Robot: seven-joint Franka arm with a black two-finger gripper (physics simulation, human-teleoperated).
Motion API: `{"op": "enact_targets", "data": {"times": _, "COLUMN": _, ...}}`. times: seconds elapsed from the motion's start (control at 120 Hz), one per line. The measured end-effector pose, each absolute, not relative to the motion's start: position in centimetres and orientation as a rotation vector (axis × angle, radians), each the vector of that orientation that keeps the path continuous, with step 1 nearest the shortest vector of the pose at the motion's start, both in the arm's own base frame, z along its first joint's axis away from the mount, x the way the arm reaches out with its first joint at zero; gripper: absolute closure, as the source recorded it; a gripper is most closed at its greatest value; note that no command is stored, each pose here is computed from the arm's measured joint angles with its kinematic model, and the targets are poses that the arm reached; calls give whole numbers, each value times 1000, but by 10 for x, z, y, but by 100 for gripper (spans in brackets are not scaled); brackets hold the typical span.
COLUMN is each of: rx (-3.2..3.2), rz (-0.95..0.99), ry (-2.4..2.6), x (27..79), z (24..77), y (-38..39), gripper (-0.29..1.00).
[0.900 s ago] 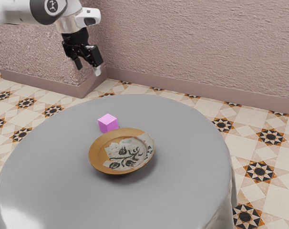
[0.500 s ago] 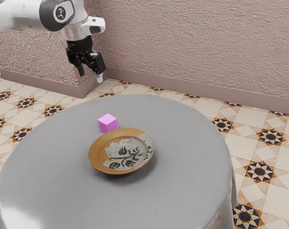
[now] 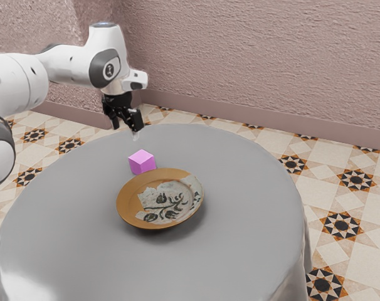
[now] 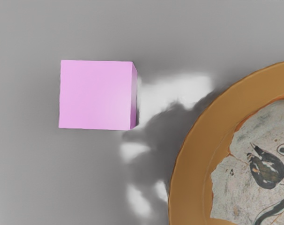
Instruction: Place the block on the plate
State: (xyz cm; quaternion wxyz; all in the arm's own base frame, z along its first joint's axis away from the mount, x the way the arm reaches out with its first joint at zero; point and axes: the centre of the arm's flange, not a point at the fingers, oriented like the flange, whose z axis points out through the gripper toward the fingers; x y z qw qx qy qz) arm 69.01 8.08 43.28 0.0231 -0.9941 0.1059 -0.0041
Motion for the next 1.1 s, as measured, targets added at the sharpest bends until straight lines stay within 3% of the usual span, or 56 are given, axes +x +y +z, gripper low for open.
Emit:
{"op": "enact_targets", "data": {"times": 0.55, "rx": -3141, "rz": -91, "ry": 344, "x": 743, "z": 331, "y": 116, "gripper": 0}}
{"op": "enact_targets", "data": {"times": 1.1, "rx": -3137, "rz": -105, "ry": 401, "x": 748, "z": 284, "y": 121, "gripper": 0}}
